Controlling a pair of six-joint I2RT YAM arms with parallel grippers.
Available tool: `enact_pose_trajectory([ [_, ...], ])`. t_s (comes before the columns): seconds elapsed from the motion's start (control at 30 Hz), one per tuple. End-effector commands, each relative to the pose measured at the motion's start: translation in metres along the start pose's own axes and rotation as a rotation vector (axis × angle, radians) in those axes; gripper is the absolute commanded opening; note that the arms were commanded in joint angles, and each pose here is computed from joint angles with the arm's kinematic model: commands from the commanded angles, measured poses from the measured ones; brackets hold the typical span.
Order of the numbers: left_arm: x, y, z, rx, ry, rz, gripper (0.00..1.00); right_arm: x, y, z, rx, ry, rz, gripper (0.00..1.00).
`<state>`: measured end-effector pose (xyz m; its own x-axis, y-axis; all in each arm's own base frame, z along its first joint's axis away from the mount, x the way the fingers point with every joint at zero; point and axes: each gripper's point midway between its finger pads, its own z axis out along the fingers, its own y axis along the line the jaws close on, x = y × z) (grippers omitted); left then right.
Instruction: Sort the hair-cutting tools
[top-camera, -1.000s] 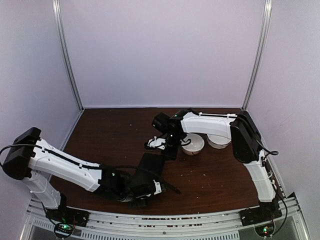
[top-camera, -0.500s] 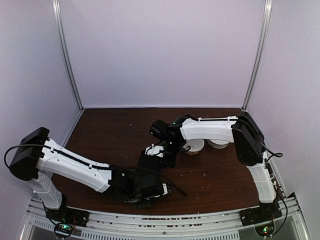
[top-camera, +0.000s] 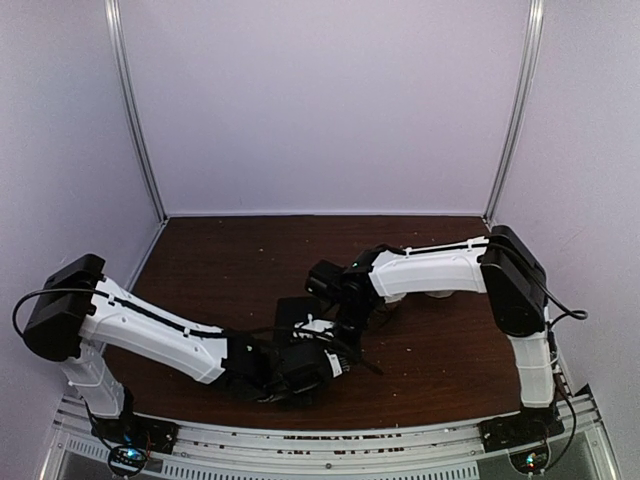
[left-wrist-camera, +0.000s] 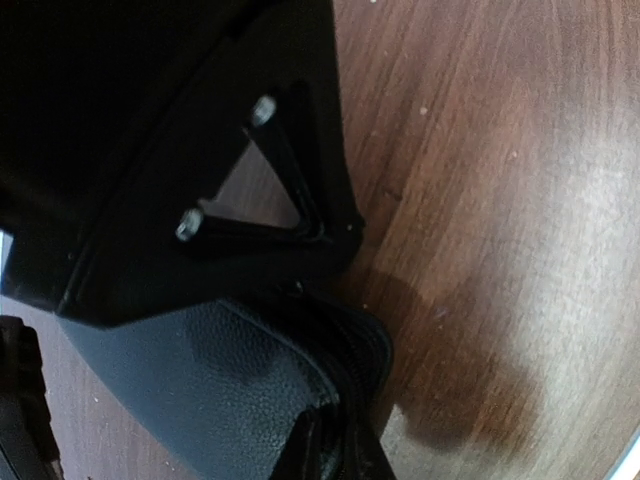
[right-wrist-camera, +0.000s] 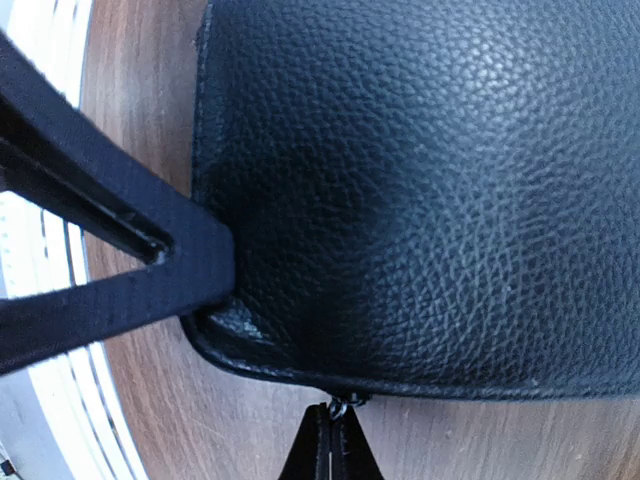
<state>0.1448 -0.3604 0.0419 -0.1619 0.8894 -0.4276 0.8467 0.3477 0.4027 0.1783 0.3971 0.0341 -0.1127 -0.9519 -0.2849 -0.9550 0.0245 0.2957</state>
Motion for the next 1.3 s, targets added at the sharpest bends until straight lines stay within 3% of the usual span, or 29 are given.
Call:
enact_pose_trajectory([
  [0.0,-0.013,0.021,0.015,-0.074,-0.034,-0.103,0.04,0.008,0.024,-0.017,-0.063,0.008,0.022,0.00],
  [0.1,-0.020,0.018,0.006,-0.062,-0.066,-0.101,0.22,0.019,0.004,-0.018,0.009,0.054,0.043,0.00],
  [0.2,-0.018,0.016,-0.008,-0.064,-0.093,-0.080,0.33,0.032,-0.018,-0.023,0.075,0.078,0.088,0.00],
  [0.47,-0.003,0.036,-0.037,-0.102,-0.146,-0.160,0.40,0.038,-0.107,-0.055,0.418,0.118,0.160,0.00],
  [0.57,0.007,0.058,-0.035,-0.132,-0.121,-0.266,0.46,0.024,-0.137,-0.064,0.509,0.116,0.172,0.00],
  [0.73,0.010,0.101,-0.032,-0.064,-0.156,-0.530,0.54,0.003,-0.140,-0.054,0.462,0.092,0.157,0.00],
  [0.87,0.003,0.125,-0.031,-0.002,-0.206,-0.604,0.56,-0.006,-0.129,-0.045,0.421,0.074,0.105,0.00],
  [1.07,0.040,0.184,-0.006,-0.015,-0.194,-0.843,0.57,-0.019,-0.126,-0.032,0.440,0.073,0.042,0.00],
  [1.27,0.057,0.213,0.021,0.113,-0.214,-1.026,0.59,-0.023,-0.123,-0.027,0.434,0.078,0.030,0.00],
])
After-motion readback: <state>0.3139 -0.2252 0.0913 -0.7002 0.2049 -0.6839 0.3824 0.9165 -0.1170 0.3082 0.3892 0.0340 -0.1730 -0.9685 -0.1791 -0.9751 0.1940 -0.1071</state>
